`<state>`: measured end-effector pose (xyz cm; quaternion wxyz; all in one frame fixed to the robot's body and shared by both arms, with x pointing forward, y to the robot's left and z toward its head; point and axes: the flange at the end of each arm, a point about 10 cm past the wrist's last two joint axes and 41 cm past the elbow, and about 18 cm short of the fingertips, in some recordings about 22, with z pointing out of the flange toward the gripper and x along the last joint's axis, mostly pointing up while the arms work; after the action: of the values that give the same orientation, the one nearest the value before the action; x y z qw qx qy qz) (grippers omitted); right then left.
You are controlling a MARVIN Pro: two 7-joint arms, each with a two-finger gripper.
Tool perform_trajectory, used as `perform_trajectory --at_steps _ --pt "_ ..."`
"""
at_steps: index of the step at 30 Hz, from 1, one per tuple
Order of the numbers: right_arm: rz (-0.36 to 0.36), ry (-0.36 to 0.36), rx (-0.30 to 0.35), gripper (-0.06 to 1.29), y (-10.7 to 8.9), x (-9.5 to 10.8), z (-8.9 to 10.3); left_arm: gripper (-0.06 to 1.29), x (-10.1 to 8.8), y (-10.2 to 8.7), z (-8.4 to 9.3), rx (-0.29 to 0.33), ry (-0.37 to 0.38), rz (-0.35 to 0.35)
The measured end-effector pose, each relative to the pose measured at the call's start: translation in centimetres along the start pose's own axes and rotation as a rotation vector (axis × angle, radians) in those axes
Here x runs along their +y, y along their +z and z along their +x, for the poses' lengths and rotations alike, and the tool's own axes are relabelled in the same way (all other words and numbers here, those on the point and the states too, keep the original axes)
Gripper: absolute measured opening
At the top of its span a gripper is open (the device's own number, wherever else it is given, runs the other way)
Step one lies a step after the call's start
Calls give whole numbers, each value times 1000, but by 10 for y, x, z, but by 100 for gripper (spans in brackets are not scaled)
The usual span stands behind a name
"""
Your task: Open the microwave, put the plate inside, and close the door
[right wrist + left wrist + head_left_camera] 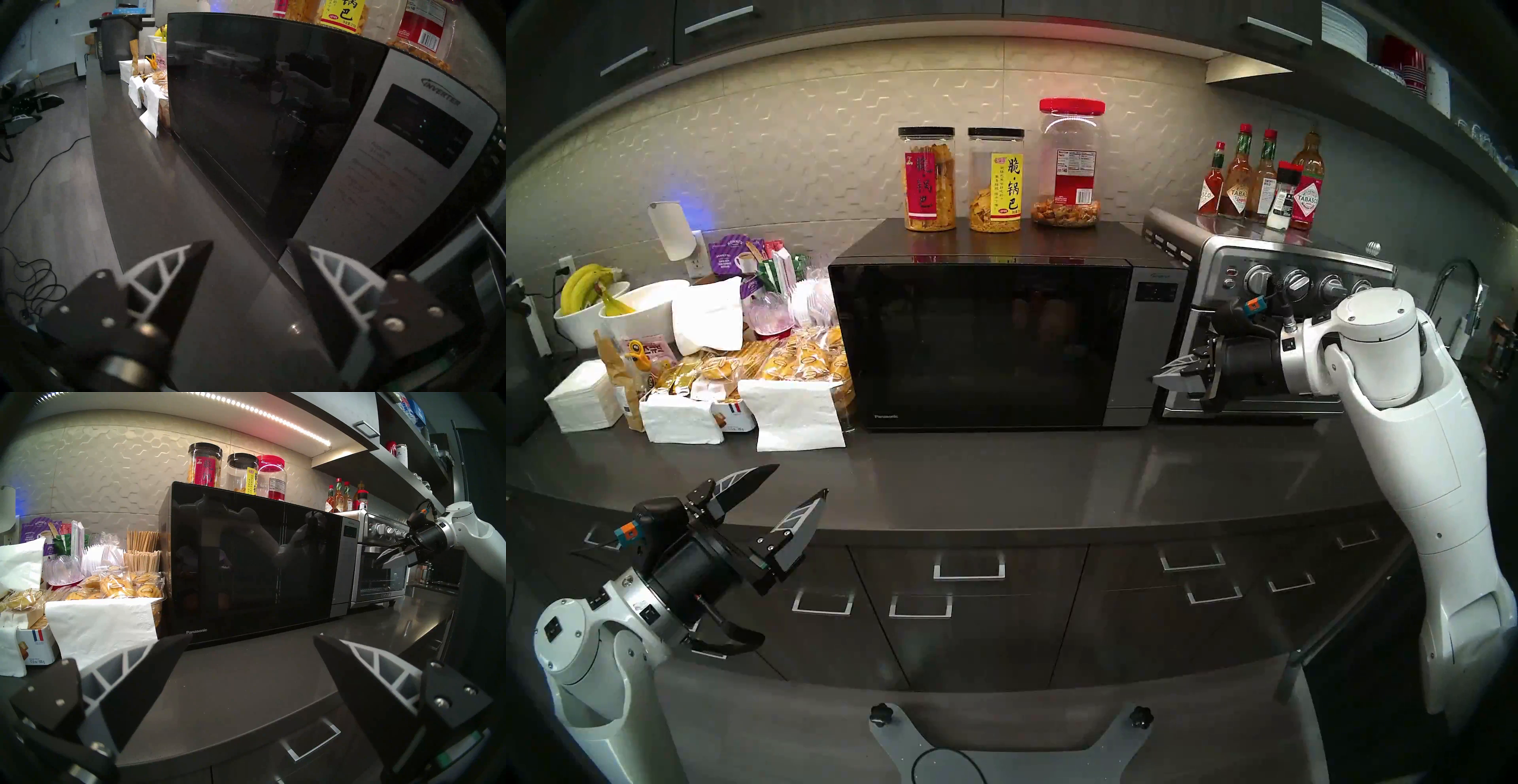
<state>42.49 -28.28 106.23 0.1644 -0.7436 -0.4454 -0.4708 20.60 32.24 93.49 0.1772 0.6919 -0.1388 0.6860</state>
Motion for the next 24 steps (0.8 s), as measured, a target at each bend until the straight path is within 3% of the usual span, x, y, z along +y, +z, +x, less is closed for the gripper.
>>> perform_trajectory --at_steps 1,2,3,4,6,8,24 --pt "7 1 2 -3 -1 0 0 127 0 0 0 0 0 0" --pt "14 2 5 8 -2 0 -1 127 0 0 0 0 0 0" --pt "22 2 7 32 -3 0 -1 127 0 0 0 0 0 0" --pt "30 2 10 67 -5 0 -2 127 0 0 0 0 0 0" --pt "44 -1 14 109 -8 0 -2 127 0 0 0 0 0 0" --pt "53 -3 18 120 -11 1 -3 127 0 0 0 0 0 0" --pt "104 -16 30 120 -20 0 -6 127 0 0 0 -1 -1 0"
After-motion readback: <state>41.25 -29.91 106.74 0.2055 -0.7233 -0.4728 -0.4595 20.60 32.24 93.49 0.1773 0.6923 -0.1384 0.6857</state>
